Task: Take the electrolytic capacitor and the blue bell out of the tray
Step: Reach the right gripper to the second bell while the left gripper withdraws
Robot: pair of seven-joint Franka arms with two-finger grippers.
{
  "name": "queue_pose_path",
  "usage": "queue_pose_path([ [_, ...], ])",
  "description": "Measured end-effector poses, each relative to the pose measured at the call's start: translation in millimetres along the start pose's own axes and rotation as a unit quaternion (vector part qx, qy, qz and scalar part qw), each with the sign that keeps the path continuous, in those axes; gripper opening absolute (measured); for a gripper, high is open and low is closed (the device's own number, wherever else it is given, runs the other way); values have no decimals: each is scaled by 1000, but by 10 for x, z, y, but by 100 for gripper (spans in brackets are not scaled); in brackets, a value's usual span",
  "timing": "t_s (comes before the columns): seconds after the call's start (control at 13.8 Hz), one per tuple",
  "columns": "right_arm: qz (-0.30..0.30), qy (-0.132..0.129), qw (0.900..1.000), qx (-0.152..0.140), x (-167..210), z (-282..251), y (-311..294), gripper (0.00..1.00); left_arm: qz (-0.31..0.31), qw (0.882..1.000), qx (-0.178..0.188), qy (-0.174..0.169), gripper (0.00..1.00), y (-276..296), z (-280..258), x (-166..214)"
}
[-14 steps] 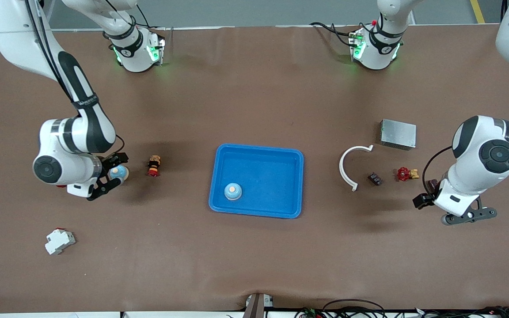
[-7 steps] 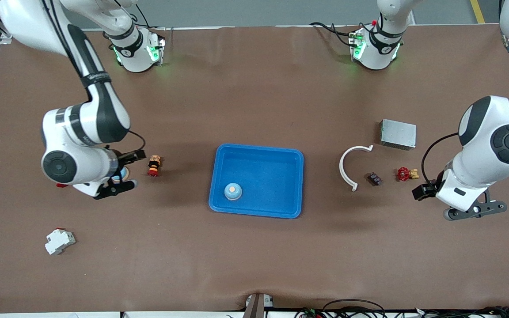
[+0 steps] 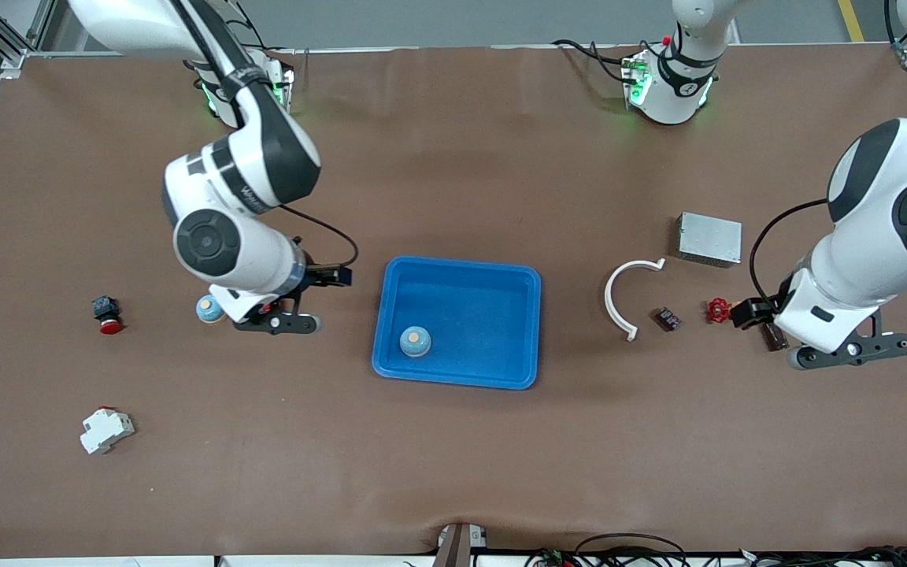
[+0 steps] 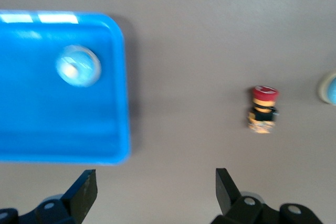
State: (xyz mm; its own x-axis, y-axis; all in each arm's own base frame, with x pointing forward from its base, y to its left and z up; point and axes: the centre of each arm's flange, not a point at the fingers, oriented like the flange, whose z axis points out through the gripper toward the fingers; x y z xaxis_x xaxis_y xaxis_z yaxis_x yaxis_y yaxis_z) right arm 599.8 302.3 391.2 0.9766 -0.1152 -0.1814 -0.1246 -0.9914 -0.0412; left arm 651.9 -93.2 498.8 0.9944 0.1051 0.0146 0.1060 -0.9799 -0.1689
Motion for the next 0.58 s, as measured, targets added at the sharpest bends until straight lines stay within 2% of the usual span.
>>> queue_pose_path([
  [0.22, 42, 37, 998, 24, 17, 232, -371, 100, -3, 1000, -10, 11, 100, 49, -339, -103],
  [0.58, 91, 63, 993, 48, 79, 692, -711, 100, -17, 999, -17, 27, 100, -10, -728, -259],
])
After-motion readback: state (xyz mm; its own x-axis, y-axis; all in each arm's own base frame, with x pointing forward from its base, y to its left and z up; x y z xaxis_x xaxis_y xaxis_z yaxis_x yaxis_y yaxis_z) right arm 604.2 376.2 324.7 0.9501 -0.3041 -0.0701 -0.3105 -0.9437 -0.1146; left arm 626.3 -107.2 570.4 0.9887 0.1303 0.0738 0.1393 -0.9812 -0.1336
